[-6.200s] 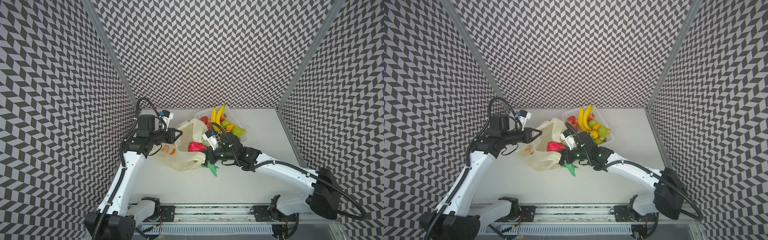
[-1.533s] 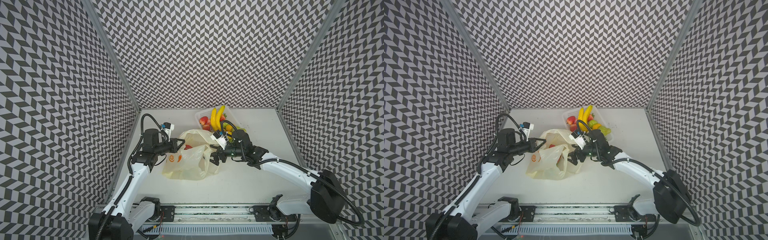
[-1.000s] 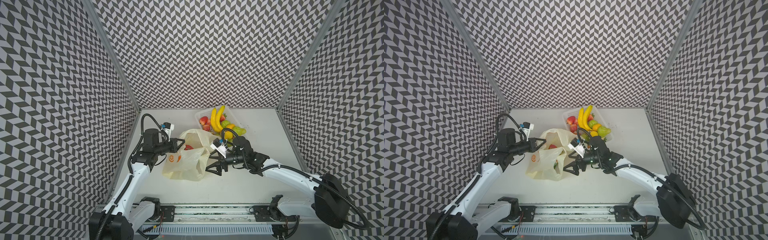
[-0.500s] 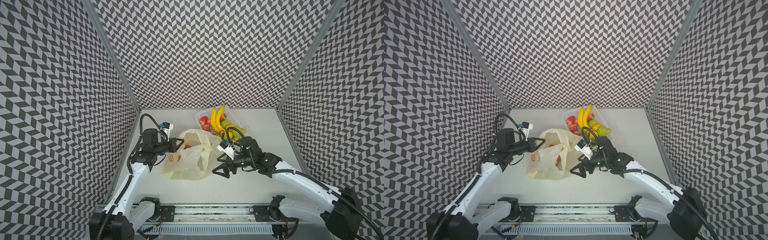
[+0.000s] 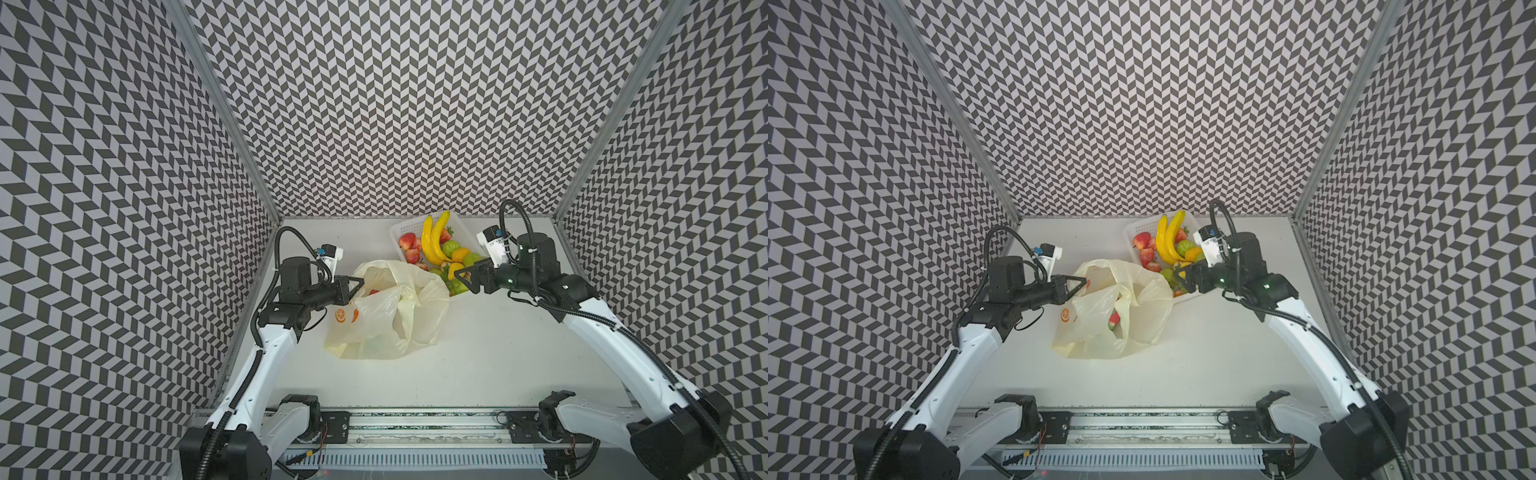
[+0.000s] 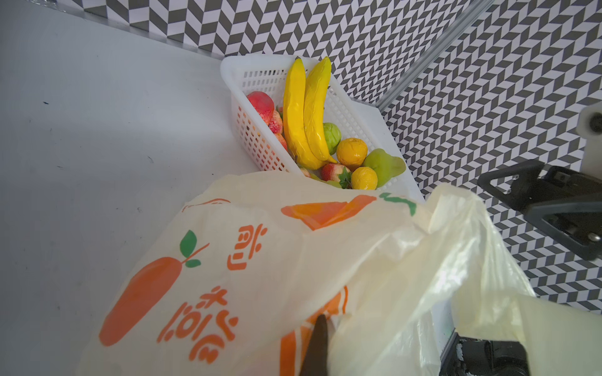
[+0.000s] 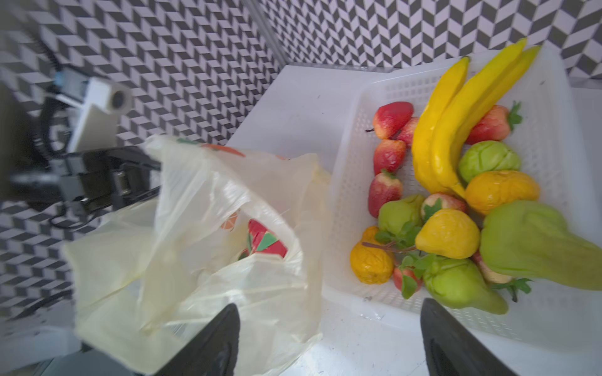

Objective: Place the fake fruits into the plastic bag and tie a complex knot
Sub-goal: 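Withdraw the right gripper from the bag back to the basket, then lower the right gripper into the basket over the yellow lemon and green pear, then close the right gripper on the green pear and lift it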

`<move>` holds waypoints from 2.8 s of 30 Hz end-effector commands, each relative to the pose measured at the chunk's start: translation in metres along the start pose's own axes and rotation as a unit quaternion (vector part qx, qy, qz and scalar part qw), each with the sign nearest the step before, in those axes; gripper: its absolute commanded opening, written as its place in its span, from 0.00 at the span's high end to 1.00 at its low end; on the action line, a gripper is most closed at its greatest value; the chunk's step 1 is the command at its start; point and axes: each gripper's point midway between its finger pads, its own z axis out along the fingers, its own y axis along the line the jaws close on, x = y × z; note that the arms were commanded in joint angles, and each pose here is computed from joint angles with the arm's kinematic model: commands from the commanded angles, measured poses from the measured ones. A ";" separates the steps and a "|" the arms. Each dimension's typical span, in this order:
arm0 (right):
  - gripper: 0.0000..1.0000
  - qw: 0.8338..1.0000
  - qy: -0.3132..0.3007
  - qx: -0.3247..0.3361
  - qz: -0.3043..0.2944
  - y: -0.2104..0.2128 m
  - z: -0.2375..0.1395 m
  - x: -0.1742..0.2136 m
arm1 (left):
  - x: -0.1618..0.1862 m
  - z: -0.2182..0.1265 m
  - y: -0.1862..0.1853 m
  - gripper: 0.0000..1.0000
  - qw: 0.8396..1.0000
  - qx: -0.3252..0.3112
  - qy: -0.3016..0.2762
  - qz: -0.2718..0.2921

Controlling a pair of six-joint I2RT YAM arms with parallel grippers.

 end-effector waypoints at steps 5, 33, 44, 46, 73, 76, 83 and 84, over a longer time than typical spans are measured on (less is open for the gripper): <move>0.17 0.985 -0.004 0.174 -0.014 -0.073 0.034 -0.033 | -0.004 -0.012 0.001 1.00 1.000 0.000 -0.008 0.005; 0.18 0.872 0.282 0.238 -0.322 -0.165 0.099 0.031 | -0.002 -0.013 -0.002 1.00 1.000 0.023 -0.009 -0.008; 0.15 0.867 0.319 0.219 -0.313 -0.171 0.107 0.056 | 0.000 -0.012 -0.002 1.00 1.000 0.026 -0.007 -0.008; 0.15 0.867 0.328 0.215 -0.309 -0.172 0.110 0.062 | 0.000 -0.012 -0.002 1.00 1.000 0.026 -0.006 -0.008; 0.68 0.917 0.237 0.228 -0.228 -0.154 0.090 0.022 | -0.002 -0.012 -0.004 1.00 0.999 0.030 -0.007 -0.009; 0.68 0.929 0.214 0.220 -0.204 -0.147 0.085 0.016 | 0.000 -0.012 -0.004 1.00 0.999 0.032 -0.005 -0.010; 0.68 0.965 0.128 0.186 -0.134 -0.127 0.073 -0.004 | 0.001 -0.009 -0.008 1.00 0.999 0.041 -0.002 -0.014; 0.68 0.970 0.116 0.172 -0.125 -0.122 0.073 -0.005 | 0.002 -0.009 -0.008 1.00 0.999 0.042 -0.002 -0.015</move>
